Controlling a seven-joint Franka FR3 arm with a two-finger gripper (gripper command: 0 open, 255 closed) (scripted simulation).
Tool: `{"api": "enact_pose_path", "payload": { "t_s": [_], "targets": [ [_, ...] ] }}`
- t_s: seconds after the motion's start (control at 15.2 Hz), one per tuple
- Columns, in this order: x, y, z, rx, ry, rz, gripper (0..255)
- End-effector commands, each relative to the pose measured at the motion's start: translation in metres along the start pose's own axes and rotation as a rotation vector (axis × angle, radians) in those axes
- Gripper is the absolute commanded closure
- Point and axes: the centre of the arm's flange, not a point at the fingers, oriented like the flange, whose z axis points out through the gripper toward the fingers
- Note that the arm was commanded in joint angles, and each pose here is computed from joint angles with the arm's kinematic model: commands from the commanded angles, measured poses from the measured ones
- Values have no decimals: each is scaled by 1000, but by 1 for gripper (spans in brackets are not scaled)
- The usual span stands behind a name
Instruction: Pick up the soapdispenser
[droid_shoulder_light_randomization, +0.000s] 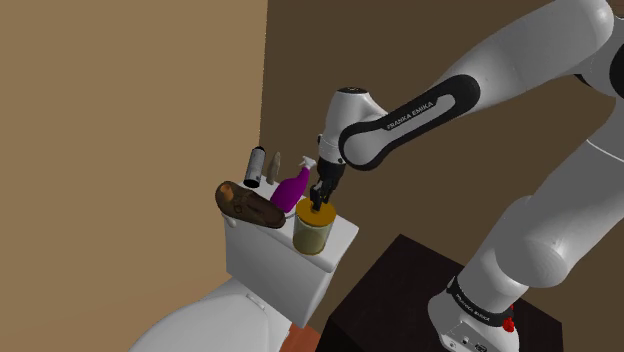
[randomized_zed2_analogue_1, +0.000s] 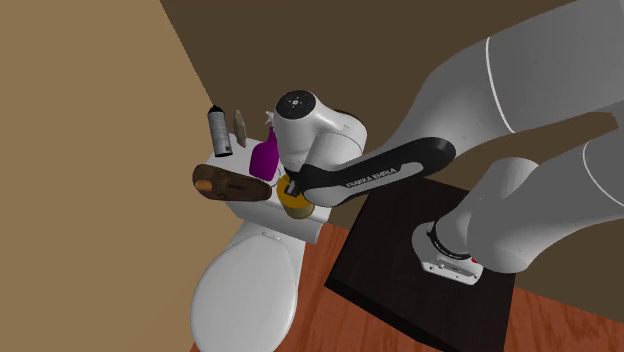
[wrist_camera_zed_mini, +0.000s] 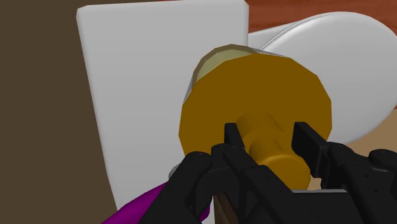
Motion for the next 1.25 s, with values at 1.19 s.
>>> {"api": "enact_pose_path", "payload": {
  "t_s": [1.19],
  "targets": [
    [3,0,-79,0,0,0,255]
  ]
}}
